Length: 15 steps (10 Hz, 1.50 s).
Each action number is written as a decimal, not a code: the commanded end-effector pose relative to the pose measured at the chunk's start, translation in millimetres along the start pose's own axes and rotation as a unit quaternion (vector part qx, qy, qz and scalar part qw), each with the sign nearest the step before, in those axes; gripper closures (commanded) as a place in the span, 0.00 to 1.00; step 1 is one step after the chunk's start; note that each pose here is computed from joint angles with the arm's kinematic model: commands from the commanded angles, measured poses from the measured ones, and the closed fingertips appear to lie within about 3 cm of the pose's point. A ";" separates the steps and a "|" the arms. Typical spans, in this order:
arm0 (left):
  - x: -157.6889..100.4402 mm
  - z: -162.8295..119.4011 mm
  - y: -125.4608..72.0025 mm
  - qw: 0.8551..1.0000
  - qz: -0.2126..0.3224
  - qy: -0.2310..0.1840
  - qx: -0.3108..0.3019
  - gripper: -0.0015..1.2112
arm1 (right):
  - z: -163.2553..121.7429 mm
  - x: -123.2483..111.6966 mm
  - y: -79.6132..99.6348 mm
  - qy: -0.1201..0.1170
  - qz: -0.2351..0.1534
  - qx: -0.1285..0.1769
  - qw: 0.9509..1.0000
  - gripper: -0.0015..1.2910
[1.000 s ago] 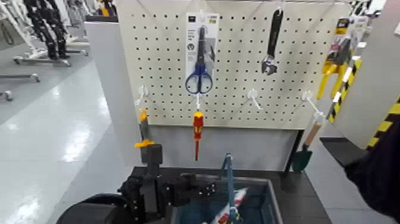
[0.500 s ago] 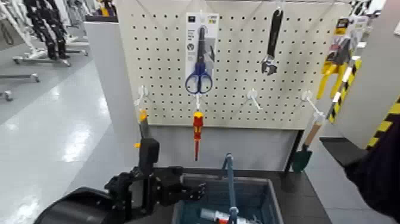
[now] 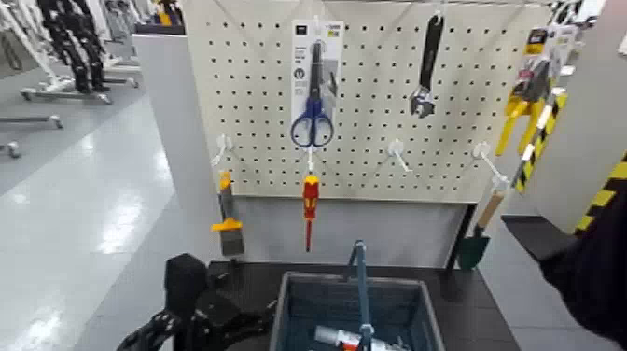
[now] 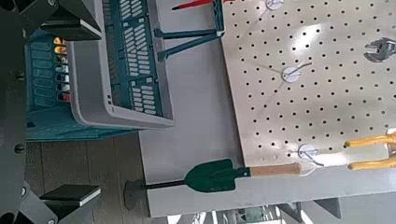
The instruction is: Put the red glue tube into the crate.
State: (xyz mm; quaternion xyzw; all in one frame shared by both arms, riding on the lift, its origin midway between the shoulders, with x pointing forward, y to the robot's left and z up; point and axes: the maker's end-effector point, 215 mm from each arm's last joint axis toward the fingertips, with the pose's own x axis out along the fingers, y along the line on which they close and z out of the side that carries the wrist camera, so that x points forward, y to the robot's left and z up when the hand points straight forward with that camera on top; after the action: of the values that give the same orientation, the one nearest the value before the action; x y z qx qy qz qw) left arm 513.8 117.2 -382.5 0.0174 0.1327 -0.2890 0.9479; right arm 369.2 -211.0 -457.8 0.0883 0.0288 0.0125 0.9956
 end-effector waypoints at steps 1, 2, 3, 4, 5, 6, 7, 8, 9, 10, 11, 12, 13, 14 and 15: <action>-33.8 -3.4 13.2 0.994 0.081 -0.053 0.051 0.00 | -3.4 -2.1 0.1 0.005 -0.001 0.005 1.000 0.11; -53.7 -14.5 18.7 0.990 0.119 -0.060 0.044 0.00 | -2.5 -3.5 -0.6 0.002 -0.002 0.005 1.000 0.11; -78.0 -11.4 29.3 0.980 0.173 -0.078 0.053 0.00 | -1.4 -6.6 -3.5 -0.004 -0.005 0.006 1.000 0.11; -102.1 -9.0 32.7 0.969 0.217 -0.106 0.058 0.00 | -1.2 -9.5 -6.9 -0.007 -0.008 0.005 1.000 0.11; -120.0 -15.0 33.7 0.963 0.238 -0.113 0.055 0.02 | -1.9 -12.1 -8.8 -0.008 -0.011 0.005 1.000 0.11; -124.2 -15.2 31.4 0.963 0.236 -0.114 0.059 0.02 | -1.6 -13.9 -11.5 -0.008 -0.013 0.004 1.000 0.11; -126.7 -12.1 31.0 0.963 0.229 -0.121 0.068 0.03 | 0.5 -15.1 -13.0 -0.011 -0.015 0.003 1.000 0.11; -126.1 -16.9 30.1 0.964 0.228 -0.117 0.065 0.04 | 0.6 -14.4 -13.3 -0.011 -0.016 0.003 1.000 0.11; -127.3 -17.5 31.4 0.964 0.229 -0.117 0.067 0.04 | 0.2 -15.3 -14.5 -0.010 -0.018 0.001 1.000 0.11; -130.7 -24.3 33.7 0.965 0.228 -0.112 0.067 0.05 | -0.2 -15.0 -14.8 -0.009 -0.021 0.000 1.000 0.11; -131.1 -23.7 34.1 0.964 0.229 -0.114 0.068 0.05 | 0.5 -14.7 -13.2 -0.009 -0.018 -0.003 1.000 0.11; -130.0 -24.8 33.7 0.965 0.228 -0.112 0.068 0.05 | 0.8 -13.7 -11.4 -0.009 -0.014 -0.006 1.000 0.11; -128.7 -23.2 32.8 0.965 0.224 -0.112 0.070 0.05 | 0.8 -13.7 -10.4 -0.009 -0.012 -0.006 1.000 0.10; -127.7 -23.8 32.5 0.966 0.222 -0.111 0.070 0.05 | 0.5 -13.2 -9.6 -0.009 -0.011 -0.005 1.000 0.10; -127.3 -23.9 31.6 0.966 0.221 -0.111 0.071 0.05 | 0.1 -11.2 -7.4 -0.007 -0.004 -0.006 1.000 0.08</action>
State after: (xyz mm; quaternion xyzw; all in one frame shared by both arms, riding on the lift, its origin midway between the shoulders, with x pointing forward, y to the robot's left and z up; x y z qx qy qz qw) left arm 423.9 215.5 -373.7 0.0811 -0.0009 -0.0811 0.9934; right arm 357.3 -218.9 -458.1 0.0809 0.0212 0.0088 0.9965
